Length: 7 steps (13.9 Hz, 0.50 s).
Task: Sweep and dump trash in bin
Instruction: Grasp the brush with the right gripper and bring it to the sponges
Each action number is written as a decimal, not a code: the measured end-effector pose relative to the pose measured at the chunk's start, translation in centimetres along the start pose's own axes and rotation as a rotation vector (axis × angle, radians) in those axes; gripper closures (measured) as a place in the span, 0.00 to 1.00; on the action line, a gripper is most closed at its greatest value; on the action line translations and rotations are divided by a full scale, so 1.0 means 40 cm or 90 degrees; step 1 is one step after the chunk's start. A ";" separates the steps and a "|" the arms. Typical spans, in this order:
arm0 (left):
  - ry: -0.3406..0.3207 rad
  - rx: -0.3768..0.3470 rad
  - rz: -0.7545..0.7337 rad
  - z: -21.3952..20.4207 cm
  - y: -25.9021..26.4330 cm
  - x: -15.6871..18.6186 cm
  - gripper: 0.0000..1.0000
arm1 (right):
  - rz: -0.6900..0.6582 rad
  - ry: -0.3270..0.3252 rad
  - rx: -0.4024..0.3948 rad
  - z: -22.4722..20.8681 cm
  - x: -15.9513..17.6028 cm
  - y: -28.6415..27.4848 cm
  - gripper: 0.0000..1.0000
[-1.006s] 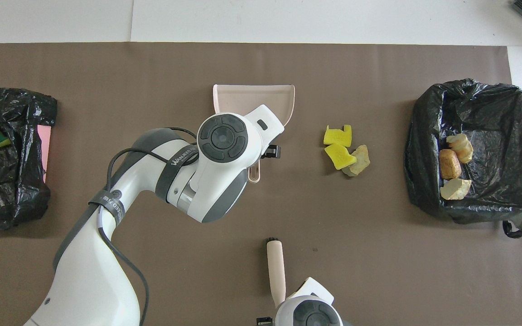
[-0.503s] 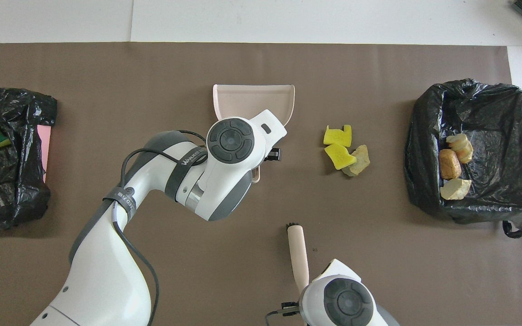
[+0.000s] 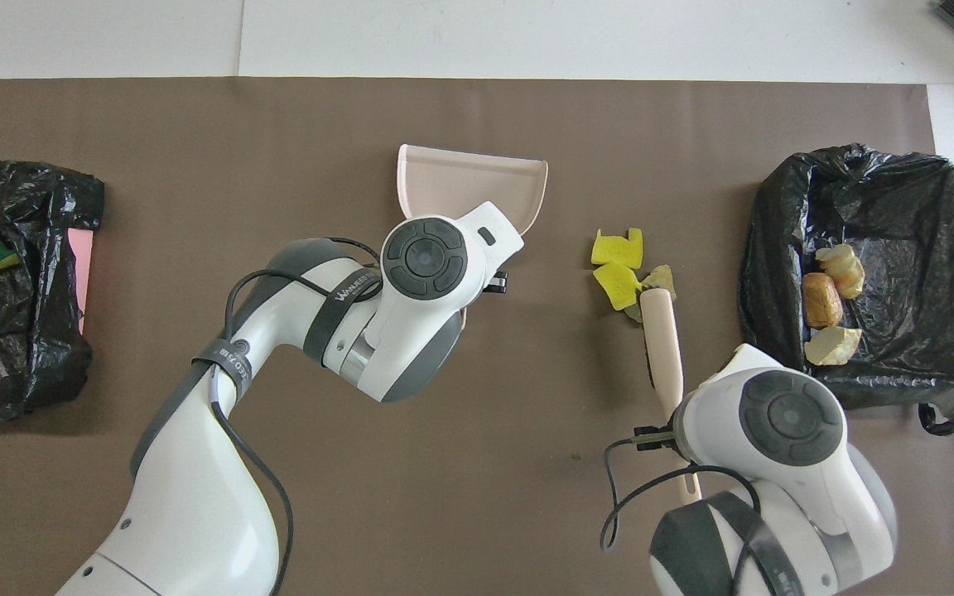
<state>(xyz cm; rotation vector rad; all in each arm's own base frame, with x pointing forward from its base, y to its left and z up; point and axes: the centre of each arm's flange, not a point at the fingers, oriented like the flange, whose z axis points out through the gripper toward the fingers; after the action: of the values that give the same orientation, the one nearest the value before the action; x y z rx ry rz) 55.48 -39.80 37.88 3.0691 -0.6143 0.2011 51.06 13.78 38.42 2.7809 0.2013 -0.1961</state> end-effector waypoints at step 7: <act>-0.106 0.002 0.338 -0.054 -0.130 -0.049 0.68 | -0.043 -0.064 -0.031 0.143 0.104 -0.024 0.74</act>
<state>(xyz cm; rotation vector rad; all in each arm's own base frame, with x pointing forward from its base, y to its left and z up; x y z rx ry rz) 55.40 -34.18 39.89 2.8696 -1.4254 -0.0572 54.33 13.17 32.11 2.7099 0.2711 -0.3423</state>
